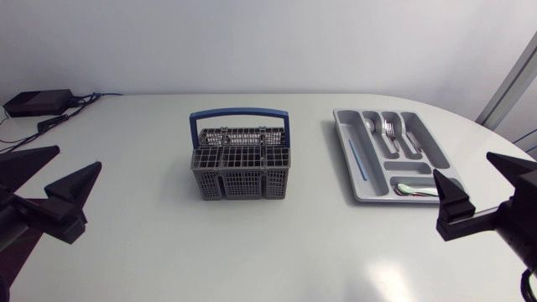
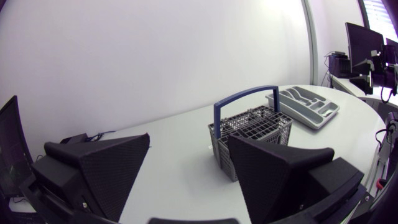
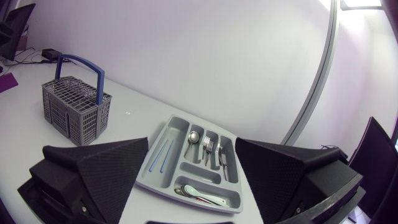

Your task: Unload the cutlery basket into the drawer organizer.

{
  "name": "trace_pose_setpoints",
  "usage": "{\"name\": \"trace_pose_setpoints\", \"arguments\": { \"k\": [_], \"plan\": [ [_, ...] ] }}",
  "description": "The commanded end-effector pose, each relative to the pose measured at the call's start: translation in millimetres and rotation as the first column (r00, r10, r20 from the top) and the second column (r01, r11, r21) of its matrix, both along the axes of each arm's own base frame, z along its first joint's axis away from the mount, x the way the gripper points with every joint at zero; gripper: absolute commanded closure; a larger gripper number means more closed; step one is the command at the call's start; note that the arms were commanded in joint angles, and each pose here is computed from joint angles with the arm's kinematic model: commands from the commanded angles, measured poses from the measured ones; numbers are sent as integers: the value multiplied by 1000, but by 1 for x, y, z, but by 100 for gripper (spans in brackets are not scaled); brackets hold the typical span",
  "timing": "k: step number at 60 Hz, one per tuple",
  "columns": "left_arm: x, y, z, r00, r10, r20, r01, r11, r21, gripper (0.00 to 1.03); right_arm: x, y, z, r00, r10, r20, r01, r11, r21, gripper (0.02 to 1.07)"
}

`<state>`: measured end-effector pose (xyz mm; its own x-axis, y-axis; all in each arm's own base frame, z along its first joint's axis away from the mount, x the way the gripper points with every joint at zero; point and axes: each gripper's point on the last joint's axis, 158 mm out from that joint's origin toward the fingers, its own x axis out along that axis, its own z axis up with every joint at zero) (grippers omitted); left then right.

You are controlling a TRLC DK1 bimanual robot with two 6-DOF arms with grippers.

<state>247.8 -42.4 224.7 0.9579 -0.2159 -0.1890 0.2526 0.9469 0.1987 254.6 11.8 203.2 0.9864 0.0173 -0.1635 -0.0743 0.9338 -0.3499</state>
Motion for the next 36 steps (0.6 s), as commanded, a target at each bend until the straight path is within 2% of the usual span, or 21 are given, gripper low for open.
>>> {"name": "trace_pose_setpoints", "arguments": {
  "k": [1, 36],
  "plan": [
    [1, 6, -13, 999, 36, -2, -36, 999, -40, 5, 0, -2, -10, 1000, -17, 5, 16, 998, 63, 6],
    [5, 32, -62, 979, 196, 62, -182, 966, -184, 5, -1, -11, -45, 995, -71, 74, 46, 953, 298, 6]
  ]
}}
